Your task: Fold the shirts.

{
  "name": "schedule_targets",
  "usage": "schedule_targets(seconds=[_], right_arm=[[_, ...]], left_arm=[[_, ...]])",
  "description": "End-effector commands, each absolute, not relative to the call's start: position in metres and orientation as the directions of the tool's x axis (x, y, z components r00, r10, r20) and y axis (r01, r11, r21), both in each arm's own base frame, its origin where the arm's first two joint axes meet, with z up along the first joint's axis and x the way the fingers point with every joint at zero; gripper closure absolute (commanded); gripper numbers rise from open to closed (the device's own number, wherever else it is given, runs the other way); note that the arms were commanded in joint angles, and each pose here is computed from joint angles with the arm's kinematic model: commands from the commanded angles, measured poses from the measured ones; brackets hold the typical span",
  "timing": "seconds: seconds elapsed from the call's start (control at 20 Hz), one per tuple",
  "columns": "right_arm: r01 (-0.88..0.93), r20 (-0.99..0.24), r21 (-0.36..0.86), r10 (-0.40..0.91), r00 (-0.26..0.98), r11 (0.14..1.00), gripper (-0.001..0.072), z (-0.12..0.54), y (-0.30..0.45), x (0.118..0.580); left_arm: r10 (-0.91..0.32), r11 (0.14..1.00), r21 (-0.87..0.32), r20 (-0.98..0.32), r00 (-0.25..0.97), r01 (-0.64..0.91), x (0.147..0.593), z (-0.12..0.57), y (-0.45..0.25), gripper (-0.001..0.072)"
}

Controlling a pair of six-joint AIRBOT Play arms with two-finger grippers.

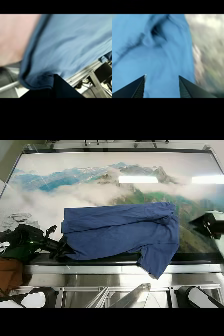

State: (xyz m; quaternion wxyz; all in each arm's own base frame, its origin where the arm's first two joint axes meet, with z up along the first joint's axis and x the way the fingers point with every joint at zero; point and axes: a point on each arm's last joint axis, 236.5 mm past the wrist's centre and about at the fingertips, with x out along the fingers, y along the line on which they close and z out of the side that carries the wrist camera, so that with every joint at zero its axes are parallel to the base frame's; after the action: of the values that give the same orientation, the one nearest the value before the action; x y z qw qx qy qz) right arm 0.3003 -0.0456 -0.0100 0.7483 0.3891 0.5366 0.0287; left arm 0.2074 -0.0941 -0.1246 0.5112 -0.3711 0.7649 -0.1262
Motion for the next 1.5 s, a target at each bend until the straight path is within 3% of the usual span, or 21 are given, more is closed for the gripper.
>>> schedule_targets(seconds=[0.0,0.1,0.25,0.5,0.65,1.2,1.25,1.3,1.4,1.45], right_arm=[[0.598,-0.891,0.447,0.387,0.237,0.665,0.0245,-0.047,-0.054,0.241],[0.642,-0.904,0.401,0.398,0.159,0.654,0.0244,-0.069,-0.046,0.217],[0.662,-0.889,0.415,0.431,0.152,0.624,0.0245,-0.093,-0.033,0.208],[0.605,-0.767,0.595,0.601,0.228,0.530,0.0246,-0.100,0.005,0.229],[0.604,-0.725,0.628,0.651,0.226,0.490,0.0246,-0.101,0.015,0.230],[0.586,-0.723,0.623,0.666,0.181,0.518,0.0249,-0.122,0.045,0.230],[0.562,-0.712,0.640,0.679,0.177,0.524,0.0346,-0.120,0.052,0.231],[0.546,-0.699,0.656,0.693,0.178,0.521,0.0493,-0.117,0.057,0.233],[0.506,-0.653,0.708,0.729,0.204,0.492,0.0529,-0.105,0.065,0.238],[0.487,-0.629,0.730,0.750,0.205,0.480,0.0685,-0.098,0.069,0.238]], left_arm=[[-0.688,0.709,-0.593,-0.702,-0.186,-0.382,0.217,-0.118,-0.096,0.0682],[-0.679,0.716,-0.597,-0.715,-0.164,-0.362,0.221,-0.113,-0.094,0.0682],[-0.678,0.717,-0.600,-0.719,-0.154,-0.354,0.223,-0.111,-0.094,0.0682],[-0.676,0.722,-0.605,-0.722,-0.151,-0.335,0.224,-0.112,-0.094,0.0682],[-0.676,0.722,-0.606,-0.721,-0.151,-0.334,0.224,-0.112,-0.094,0.0682],[-0.674,0.722,-0.605,-0.724,-0.146,-0.334,0.225,-0.112,-0.093,0.0682],[-0.674,0.722,-0.605,-0.724,-0.146,-0.335,0.225,-0.112,-0.093,0.0682],[-0.675,0.722,-0.606,-0.723,-0.147,-0.335,0.225,-0.112,-0.093,0.0682],[-0.674,0.723,-0.606,-0.724,-0.147,-0.333,0.225,-0.112,-0.093,0.0682],[-0.675,0.724,-0.609,-0.723,-0.147,-0.324,0.225,-0.112,-0.093,0.0682]])
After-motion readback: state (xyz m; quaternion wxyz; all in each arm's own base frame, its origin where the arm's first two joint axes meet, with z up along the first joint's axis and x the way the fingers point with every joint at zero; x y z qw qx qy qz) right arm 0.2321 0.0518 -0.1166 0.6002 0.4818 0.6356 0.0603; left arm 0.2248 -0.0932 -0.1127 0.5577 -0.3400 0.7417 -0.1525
